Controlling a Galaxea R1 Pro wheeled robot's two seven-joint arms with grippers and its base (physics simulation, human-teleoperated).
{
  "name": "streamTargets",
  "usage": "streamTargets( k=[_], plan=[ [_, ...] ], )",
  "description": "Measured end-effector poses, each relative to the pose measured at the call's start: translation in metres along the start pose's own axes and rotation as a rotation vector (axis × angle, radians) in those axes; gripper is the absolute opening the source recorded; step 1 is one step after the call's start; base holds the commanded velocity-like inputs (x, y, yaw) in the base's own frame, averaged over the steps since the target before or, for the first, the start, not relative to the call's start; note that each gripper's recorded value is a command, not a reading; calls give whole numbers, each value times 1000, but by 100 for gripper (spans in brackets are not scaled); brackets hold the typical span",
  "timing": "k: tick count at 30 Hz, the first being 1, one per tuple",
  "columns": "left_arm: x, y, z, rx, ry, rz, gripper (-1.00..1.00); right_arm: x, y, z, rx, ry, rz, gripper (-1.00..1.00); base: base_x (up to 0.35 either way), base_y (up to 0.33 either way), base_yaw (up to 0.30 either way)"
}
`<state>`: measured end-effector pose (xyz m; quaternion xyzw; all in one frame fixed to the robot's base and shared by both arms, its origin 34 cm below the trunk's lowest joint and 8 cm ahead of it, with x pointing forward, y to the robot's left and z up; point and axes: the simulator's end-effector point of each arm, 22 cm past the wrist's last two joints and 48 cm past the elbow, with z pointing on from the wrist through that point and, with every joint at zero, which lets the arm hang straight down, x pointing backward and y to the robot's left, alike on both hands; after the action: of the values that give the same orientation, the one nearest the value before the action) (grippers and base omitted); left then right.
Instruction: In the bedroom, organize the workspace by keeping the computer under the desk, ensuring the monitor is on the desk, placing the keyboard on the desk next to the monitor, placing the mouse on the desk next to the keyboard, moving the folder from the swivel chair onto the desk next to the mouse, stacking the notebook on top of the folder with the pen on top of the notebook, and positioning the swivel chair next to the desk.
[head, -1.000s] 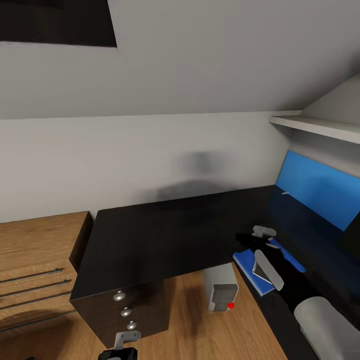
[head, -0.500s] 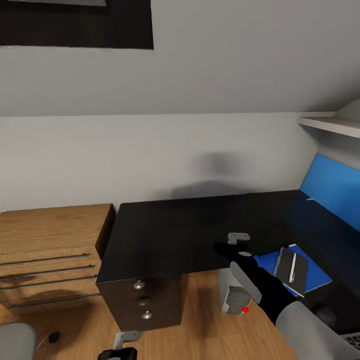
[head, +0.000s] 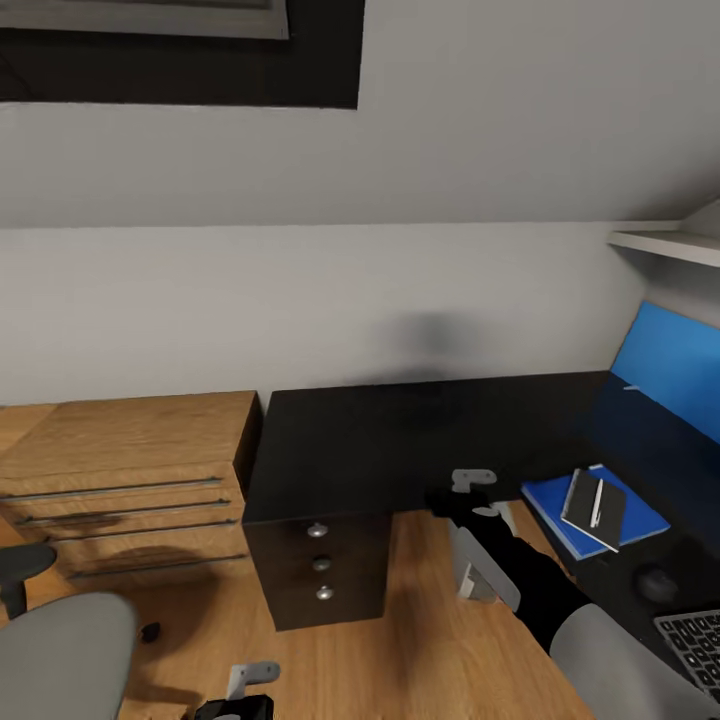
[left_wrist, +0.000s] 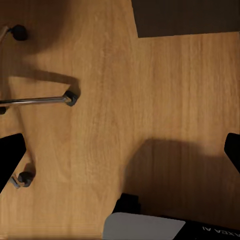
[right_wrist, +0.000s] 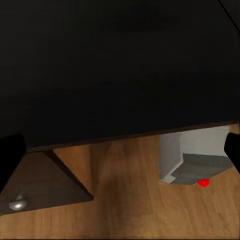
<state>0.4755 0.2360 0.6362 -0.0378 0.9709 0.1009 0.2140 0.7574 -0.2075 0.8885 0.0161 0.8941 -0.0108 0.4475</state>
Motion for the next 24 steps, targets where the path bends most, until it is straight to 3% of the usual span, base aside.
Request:
streamTargets(
  k=[14,18,24],
  plan=[
    [0,1,0,-2,2,-5,100,9,-4,3,12,19,-9,100,-332,17,0],
    [3,2,0,-7,13,-26,100,39,-19,12,54,65,-17,100,-335,0,0],
    [-3,5,1,-12,-12,-51,100,45,-15,18,84,-1,-49,100,-90,0,0]
  ],
)
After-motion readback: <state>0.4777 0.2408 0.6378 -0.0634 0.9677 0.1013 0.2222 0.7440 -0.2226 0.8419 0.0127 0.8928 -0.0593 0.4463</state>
